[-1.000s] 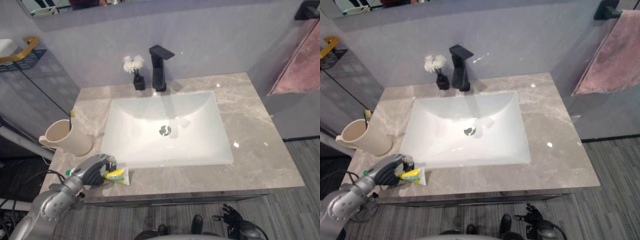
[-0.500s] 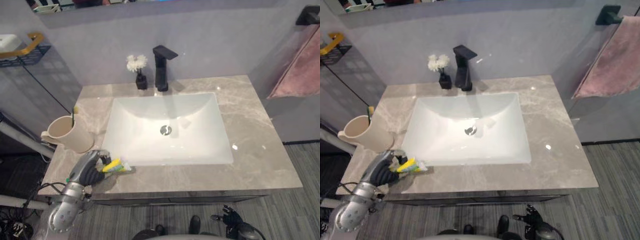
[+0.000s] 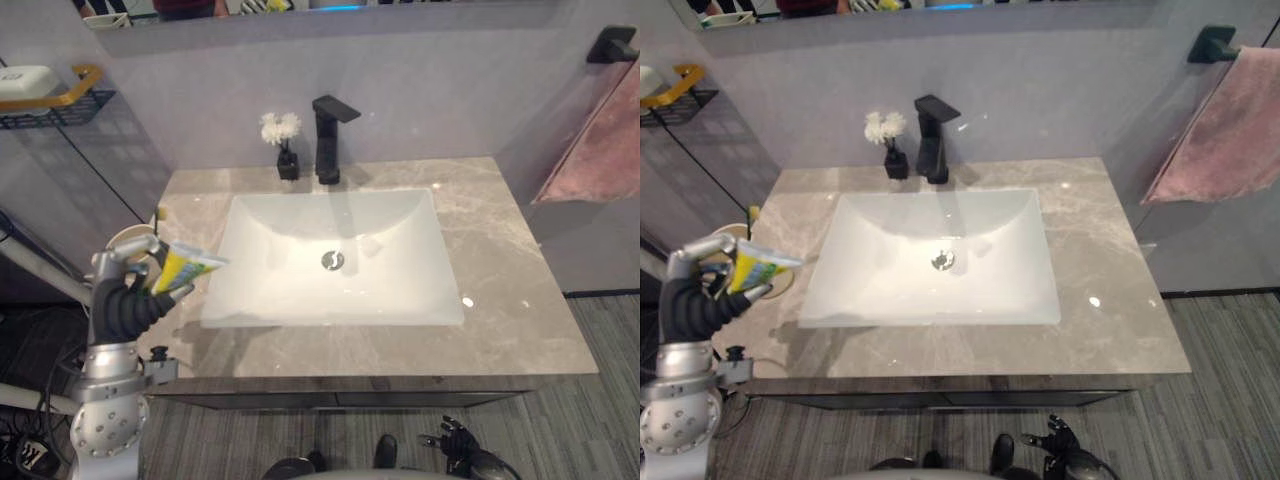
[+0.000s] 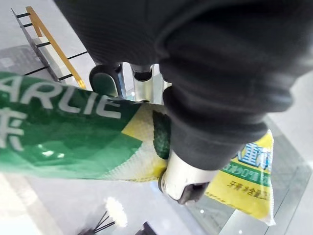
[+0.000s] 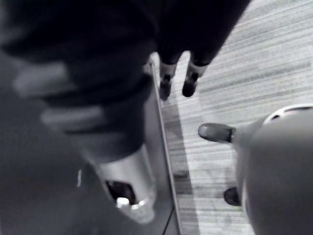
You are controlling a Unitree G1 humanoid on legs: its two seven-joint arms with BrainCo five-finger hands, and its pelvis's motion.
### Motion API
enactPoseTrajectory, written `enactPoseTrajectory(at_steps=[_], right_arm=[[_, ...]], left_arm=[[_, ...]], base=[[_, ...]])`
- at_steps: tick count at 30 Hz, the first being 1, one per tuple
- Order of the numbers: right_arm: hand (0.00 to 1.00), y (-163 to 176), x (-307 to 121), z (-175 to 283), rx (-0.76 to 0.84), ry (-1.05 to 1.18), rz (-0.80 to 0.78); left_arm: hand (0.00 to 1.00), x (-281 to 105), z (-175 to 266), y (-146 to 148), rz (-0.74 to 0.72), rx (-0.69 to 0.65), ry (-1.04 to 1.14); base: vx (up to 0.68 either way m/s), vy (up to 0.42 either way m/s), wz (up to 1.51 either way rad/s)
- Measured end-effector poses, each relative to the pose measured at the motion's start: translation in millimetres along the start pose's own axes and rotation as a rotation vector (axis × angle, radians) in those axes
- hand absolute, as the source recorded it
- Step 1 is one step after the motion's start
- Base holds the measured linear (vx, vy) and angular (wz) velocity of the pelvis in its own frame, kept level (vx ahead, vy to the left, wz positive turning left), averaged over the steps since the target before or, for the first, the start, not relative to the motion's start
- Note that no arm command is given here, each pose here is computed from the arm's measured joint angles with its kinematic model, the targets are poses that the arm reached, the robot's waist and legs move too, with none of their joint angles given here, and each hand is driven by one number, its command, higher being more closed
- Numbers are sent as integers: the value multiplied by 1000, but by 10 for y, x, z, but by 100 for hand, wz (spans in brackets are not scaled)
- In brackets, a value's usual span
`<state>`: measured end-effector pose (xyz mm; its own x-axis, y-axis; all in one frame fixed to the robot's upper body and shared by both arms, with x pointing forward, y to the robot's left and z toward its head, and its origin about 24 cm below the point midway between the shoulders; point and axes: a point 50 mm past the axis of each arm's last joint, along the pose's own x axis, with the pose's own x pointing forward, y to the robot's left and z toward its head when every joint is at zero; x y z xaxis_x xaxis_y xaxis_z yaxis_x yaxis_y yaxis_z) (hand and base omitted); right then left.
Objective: Organize washtable
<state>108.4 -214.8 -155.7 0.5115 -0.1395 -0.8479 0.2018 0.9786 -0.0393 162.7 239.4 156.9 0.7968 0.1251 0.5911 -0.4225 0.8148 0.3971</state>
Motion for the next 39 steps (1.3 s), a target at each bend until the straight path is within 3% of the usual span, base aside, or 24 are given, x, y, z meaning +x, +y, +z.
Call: enactPoseTrajectory(at_steps=[10, 17, 27, 39], right_arm=[[0, -12, -9, -70, 2, 24, -23], [0, -21, -9, -62, 1, 19, -41], [0, -27, -14, -77, 0, 23, -47], [0, -31, -14, -81, 0, 25, -73]], left_arm=[[100, 161, 203, 141, 227, -187, -151], [100, 254, 214, 401, 465, -162, -213], [100, 328, -241, 583, 728, -151, -57], [100, 533, -496, 565, 870, -327, 26]], base=[[-10, -4, -1], [0, 0, 0], [0, 0, 0], [-2, 2, -6]])
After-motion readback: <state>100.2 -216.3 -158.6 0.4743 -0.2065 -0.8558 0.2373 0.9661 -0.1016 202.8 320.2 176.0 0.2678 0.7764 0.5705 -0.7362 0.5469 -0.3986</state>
